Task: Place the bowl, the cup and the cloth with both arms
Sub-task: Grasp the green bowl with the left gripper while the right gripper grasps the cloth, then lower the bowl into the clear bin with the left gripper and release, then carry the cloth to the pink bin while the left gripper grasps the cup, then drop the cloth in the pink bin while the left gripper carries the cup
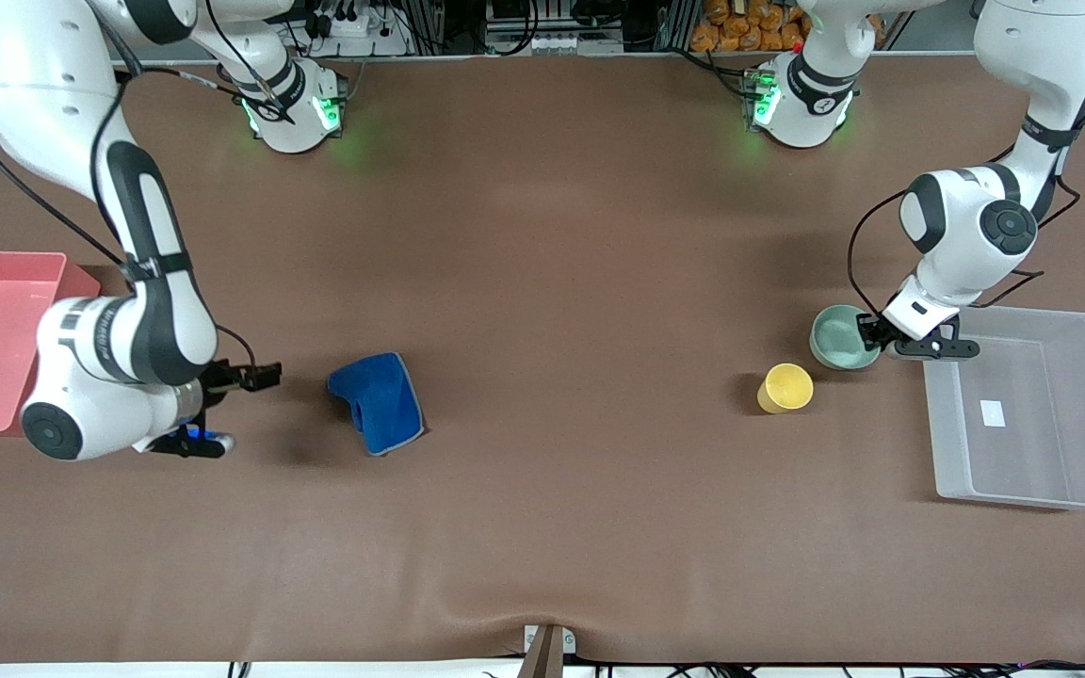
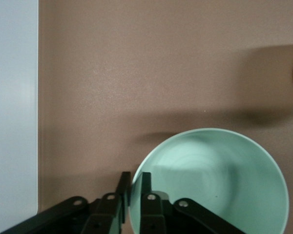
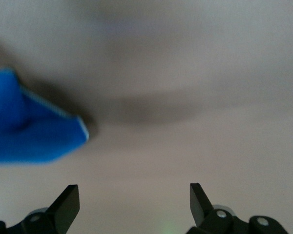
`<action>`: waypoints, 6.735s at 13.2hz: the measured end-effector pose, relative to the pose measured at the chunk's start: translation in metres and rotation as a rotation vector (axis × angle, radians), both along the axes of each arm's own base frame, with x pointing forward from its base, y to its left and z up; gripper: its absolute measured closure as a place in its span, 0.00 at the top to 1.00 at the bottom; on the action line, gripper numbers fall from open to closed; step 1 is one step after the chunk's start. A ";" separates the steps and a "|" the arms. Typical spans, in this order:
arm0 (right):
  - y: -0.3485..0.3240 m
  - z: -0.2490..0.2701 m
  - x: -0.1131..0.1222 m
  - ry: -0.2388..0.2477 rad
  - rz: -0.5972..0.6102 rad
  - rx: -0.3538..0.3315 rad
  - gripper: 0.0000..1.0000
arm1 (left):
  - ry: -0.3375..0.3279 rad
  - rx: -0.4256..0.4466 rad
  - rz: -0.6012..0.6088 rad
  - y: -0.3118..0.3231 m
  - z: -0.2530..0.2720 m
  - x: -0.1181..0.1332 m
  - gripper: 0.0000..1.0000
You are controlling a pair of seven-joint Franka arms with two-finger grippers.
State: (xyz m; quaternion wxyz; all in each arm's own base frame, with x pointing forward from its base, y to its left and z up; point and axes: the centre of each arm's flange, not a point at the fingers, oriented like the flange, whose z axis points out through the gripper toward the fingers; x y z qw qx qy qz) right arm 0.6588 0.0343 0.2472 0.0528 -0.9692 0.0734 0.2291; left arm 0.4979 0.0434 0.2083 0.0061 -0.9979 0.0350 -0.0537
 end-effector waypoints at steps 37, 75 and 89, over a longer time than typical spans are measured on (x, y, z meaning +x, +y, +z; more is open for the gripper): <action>0.130 -0.070 0.024 -0.166 -0.555 -0.036 0.81 | 0.016 -0.065 -0.195 0.245 0.049 0.090 0.81; -0.495 0.117 -0.125 -0.226 0.274 -0.129 0.04 | 0.147 -0.125 0.179 -0.126 0.038 0.125 0.03; -0.465 0.020 -0.082 -0.263 0.354 -0.097 0.04 | 0.143 0.081 0.037 0.165 0.158 0.164 0.03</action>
